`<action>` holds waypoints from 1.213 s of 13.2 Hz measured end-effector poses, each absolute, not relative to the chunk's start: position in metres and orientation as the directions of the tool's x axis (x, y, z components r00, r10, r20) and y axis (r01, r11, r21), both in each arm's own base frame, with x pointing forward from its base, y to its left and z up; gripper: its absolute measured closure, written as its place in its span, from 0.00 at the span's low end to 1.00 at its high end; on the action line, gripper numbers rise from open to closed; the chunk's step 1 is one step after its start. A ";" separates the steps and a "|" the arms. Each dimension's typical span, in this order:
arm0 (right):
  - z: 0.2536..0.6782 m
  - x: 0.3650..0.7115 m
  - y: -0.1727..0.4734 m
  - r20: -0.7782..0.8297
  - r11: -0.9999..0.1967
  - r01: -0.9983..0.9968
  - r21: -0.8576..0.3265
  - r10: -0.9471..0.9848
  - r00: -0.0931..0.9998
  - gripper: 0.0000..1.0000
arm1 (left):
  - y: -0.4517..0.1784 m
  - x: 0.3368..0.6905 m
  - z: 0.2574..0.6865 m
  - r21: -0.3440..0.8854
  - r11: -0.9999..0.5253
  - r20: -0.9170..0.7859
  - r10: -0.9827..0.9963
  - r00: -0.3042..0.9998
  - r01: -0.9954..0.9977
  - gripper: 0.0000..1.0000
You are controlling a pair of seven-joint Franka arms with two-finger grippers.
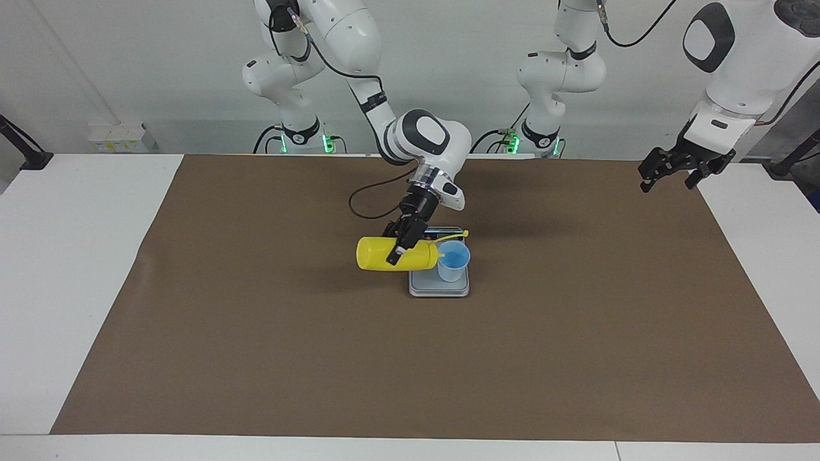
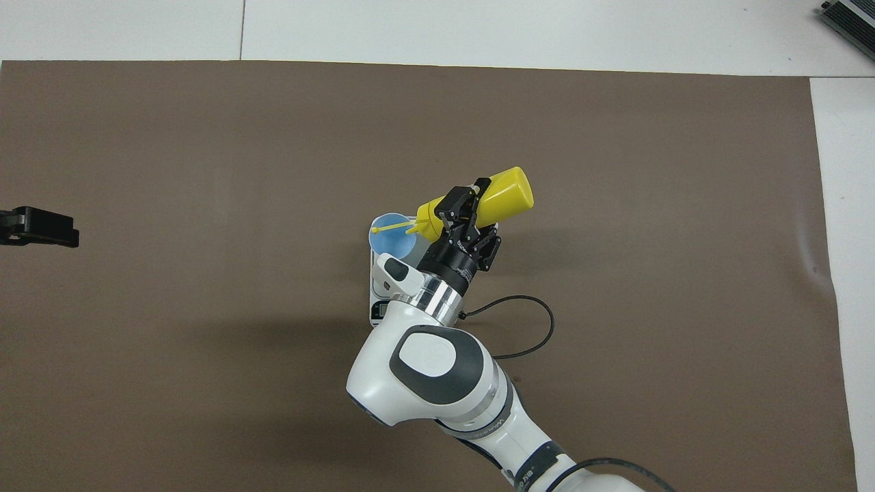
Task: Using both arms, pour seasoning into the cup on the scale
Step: 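Tilt the bottle nozzle down over the cup with the right gripper, then turn the bottle upright and carry it back with the right gripper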
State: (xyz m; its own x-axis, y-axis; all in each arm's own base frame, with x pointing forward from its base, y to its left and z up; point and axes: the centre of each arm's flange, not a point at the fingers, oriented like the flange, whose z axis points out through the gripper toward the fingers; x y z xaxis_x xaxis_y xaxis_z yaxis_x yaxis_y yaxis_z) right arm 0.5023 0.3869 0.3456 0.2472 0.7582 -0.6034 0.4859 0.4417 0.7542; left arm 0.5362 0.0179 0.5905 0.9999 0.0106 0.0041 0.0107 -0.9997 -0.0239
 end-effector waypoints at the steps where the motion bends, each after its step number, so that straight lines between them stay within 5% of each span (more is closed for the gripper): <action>1: 0.346 0.503 0.387 -0.598 0.437 0.484 0.758 0.761 0.250 0.47 | 0.018 0.536 0.590 -0.024 -1.000 0.004 0.011 1.000 0.011 0.00; 8: 0.367 0.500 0.390 -0.507 0.324 0.502 0.802 0.813 0.285 0.47 | 0.018 0.536 0.590 -0.024 -1.000 0.004 0.011 1.000 0.011 0.00; 16: 0.442 0.513 0.322 -0.139 -0.120 0.642 0.757 0.931 0.338 0.47 | 0.018 0.536 0.590 -0.024 -1.000 0.004 0.011 1.000 0.011 0.00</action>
